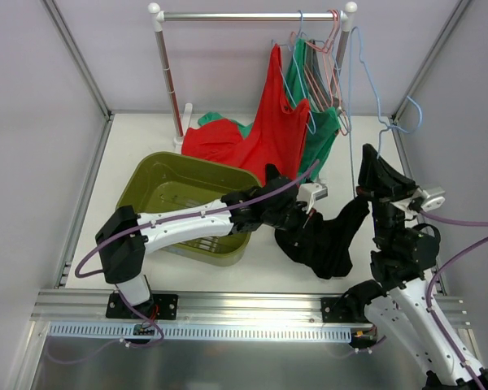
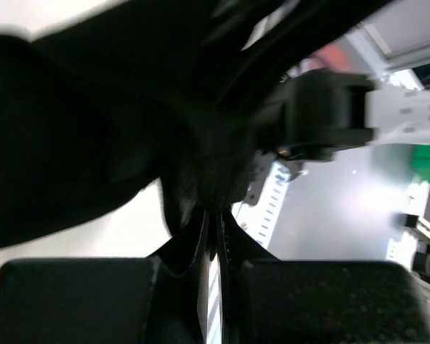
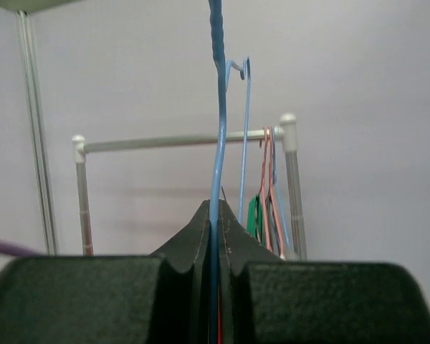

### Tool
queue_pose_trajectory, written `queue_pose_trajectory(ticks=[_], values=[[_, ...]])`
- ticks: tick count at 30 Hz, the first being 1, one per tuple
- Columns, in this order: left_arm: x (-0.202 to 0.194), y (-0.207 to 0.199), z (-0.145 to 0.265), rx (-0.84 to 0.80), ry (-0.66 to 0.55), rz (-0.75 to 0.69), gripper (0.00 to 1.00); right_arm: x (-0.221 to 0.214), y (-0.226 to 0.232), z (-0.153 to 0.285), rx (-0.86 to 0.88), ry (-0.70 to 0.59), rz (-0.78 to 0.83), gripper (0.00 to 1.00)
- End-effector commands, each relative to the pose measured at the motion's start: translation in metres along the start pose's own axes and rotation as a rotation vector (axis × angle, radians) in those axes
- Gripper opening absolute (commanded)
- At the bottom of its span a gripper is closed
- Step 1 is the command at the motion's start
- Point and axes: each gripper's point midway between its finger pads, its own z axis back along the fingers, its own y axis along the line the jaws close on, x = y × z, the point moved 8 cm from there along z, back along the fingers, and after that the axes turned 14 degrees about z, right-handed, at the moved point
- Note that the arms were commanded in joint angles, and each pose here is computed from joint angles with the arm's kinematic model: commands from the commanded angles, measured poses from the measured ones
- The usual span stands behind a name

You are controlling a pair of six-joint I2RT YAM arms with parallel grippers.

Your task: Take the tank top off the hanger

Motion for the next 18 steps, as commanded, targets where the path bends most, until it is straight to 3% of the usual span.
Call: queue_pose_trajectory(ticks=[1, 11, 12, 14, 15, 16, 17, 18], values=[[-0.003, 0.015, -0.008, 0.034, -0.031, -0.006, 0.00, 0.084, -0.016, -0.012, -0.052, -0.388, 0.094, 0.00], [-0.016, 0.050, -0.014, 0.219, -0.084, 0.071, 0.00, 0.084, -0.002, -0.007, 0.143, -0.303, 0.155, 0.00], [-0.015, 0.049, -0.014, 0.220, -0.088, 0.070, 0.00, 0.072, 0.003, -0.005, 0.181, -0.224, 0.121, 0.00], [-0.012, 0.047, -0.010, 0.230, -0.104, 0.067, 0.00, 0.091, 0.005, -0.008, 0.235, -0.144, 0.067, 0.00], [-0.009, 0.044, -0.005, 0.235, -0.123, 0.064, 0.00, 0.068, 0.013, -0.007, 0.289, 0.072, -0.017, 0.00], [-0.008, 0.044, -0.001, 0.262, -0.128, 0.063, 0.04, 0.094, 0.009, -0.014, 0.284, 0.088, -0.046, 0.00], [-0.002, 0.043, 0.004, 0.294, -0.165, 0.057, 0.15, 0.094, 0.009, -0.017, 0.275, 0.156, -0.075, 0.00], [0.004, 0.038, 0.012, 0.308, -0.195, 0.050, 0.54, 0.078, 0.014, -0.020, 0.284, 0.284, -0.123, 0.00]])
